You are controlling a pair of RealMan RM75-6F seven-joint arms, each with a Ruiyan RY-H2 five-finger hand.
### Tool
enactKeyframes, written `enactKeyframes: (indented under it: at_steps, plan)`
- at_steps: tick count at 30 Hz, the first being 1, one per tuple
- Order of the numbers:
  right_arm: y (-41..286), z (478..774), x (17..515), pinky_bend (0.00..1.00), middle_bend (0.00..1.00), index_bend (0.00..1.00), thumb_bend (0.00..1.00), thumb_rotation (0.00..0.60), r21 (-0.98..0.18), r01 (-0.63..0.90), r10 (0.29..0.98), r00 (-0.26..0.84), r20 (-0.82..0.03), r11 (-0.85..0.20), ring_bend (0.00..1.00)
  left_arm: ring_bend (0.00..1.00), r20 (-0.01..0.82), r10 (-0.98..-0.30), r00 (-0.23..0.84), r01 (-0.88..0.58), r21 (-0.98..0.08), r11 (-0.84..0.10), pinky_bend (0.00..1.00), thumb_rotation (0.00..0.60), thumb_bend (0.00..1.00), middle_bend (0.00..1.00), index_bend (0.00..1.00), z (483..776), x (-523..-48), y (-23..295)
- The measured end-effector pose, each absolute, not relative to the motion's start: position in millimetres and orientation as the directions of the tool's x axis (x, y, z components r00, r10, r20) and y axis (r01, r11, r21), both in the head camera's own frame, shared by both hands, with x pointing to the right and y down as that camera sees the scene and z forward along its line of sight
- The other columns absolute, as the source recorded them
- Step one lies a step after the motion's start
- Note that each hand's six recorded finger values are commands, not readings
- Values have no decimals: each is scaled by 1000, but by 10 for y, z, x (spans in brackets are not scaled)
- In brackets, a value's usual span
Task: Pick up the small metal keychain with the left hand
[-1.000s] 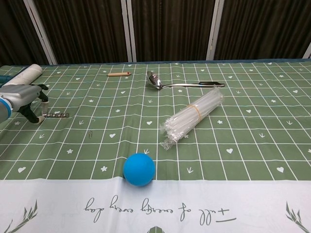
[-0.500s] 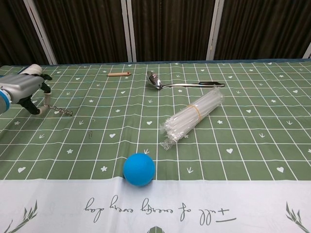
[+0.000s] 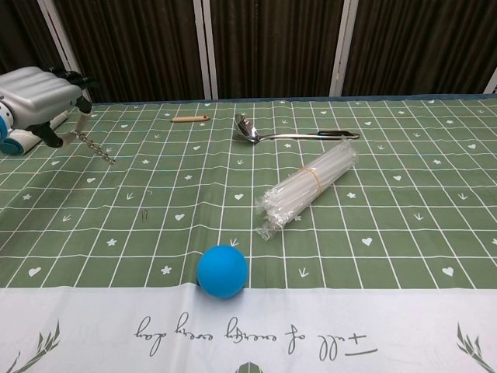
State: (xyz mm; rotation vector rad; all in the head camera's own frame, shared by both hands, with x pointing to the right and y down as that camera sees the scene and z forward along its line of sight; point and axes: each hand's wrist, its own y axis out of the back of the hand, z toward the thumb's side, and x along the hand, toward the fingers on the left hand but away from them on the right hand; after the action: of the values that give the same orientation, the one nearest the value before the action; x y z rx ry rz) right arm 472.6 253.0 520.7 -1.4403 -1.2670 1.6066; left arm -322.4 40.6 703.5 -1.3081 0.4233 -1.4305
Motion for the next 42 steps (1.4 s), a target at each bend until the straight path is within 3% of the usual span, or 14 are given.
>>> enactKeyframes:
  at_steps: [11,19,28,42]
  plan:
    - [2526,5202,4733,83,0,55,0,600,-931,140,910,-206,-361,-337,0,0,422,-835,354,539,-822,-187,0,600,412,0,571,6816,-2972,460]
    - [2517,5206,4720,82,0,56,0,600,-933,136,912,-201,-356,-334,0,0,389,-772,503,619,-786,7,0,600,413,0,572,6689,-2790,608]
    - [2515,5195,4725,83,0,56,0,600,-934,135,913,-205,-352,-330,0,0,401,-724,562,617,-786,44,0,600,413,0,573,6678,-2630,818]
    - [2523,5180,4732,83,0,56,0,600,-935,135,914,-203,-351,-329,0,0,429,-698,574,609,-793,14,0,600,413,0,577,6783,-2502,1021]
